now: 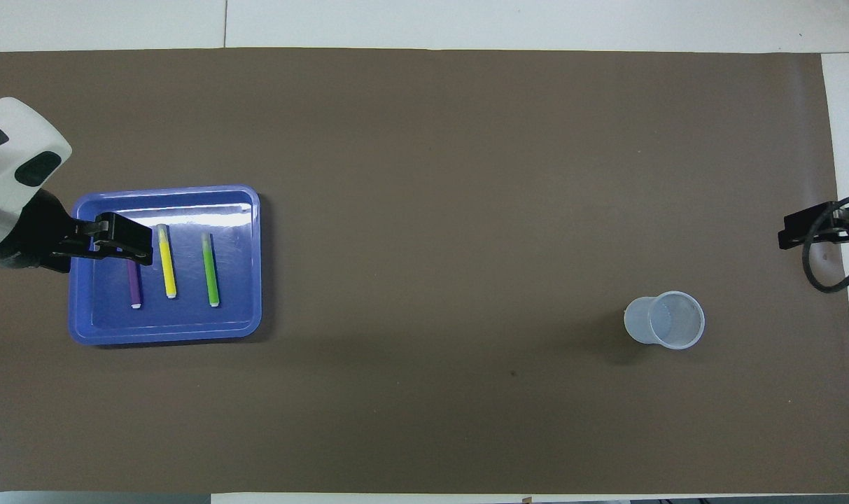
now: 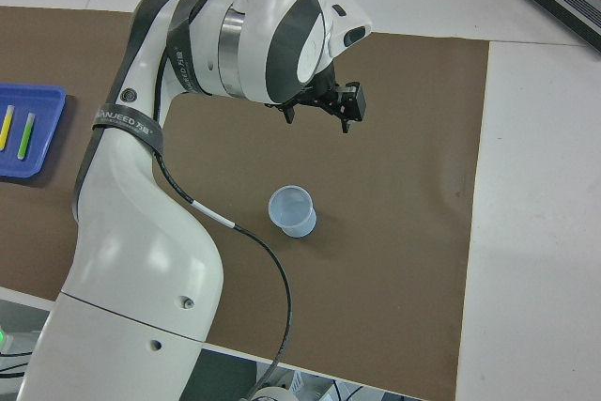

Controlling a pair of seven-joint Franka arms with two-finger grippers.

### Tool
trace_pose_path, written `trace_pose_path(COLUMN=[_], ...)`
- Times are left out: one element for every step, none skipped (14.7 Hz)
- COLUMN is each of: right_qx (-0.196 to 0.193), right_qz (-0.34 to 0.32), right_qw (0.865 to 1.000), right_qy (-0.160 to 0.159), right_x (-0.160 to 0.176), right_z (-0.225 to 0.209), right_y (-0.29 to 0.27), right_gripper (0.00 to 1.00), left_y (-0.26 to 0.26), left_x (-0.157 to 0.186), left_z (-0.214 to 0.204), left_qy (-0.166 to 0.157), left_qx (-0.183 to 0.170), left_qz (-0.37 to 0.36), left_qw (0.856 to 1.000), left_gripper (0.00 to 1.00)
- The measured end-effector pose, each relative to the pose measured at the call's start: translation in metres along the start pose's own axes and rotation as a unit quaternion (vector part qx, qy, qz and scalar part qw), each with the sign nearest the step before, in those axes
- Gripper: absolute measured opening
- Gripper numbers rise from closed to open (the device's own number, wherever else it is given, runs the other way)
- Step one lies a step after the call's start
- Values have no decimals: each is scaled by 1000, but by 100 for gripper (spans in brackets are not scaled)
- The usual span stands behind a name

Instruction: Right arm passes pens to left for tray arrangement

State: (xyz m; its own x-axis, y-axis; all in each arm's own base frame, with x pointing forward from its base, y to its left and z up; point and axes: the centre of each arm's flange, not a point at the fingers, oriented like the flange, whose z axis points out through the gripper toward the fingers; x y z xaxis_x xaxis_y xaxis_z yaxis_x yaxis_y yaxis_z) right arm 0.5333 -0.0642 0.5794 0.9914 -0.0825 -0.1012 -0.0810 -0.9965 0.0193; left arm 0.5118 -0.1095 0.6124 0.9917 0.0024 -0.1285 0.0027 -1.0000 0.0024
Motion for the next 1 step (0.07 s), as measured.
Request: trace_pose_path(right_qx=[0], right_qz=[0], right_qw=[1000], right_qy=[0], right_x=[0], right_z=[0], right_y=[0], right_gripper=[100], left_y=[0], left_x=[0], left_z=[0], left_qy=[0], left_qx=[0], left_qz=[0], left_qw=[1000], left_gripper=[100])
